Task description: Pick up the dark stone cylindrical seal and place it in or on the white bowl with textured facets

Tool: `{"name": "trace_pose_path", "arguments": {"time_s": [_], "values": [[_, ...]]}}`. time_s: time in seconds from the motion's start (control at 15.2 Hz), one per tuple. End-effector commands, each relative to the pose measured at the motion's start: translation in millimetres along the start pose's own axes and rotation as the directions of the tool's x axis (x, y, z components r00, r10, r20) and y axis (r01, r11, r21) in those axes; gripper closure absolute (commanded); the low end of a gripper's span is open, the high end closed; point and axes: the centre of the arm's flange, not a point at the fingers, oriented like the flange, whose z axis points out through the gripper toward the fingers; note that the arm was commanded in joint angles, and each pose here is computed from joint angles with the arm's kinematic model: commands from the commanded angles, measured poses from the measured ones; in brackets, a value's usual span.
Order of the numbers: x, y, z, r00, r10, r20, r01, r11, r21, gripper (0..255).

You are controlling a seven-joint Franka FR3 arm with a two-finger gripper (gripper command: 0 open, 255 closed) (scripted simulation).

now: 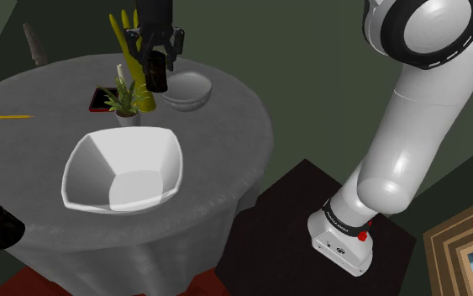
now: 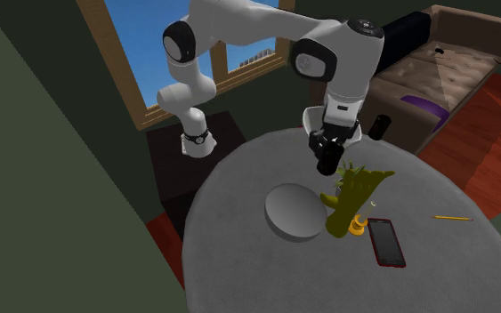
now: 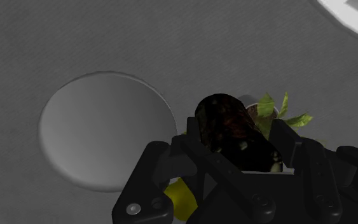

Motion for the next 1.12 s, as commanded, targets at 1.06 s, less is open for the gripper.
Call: {"name": "trace_pose_path", "arguments": {"time_s": [1.06], "values": [[54, 133, -56, 1.000, 0.000, 0.000, 0.000, 1.000, 0.000, 255]]}}
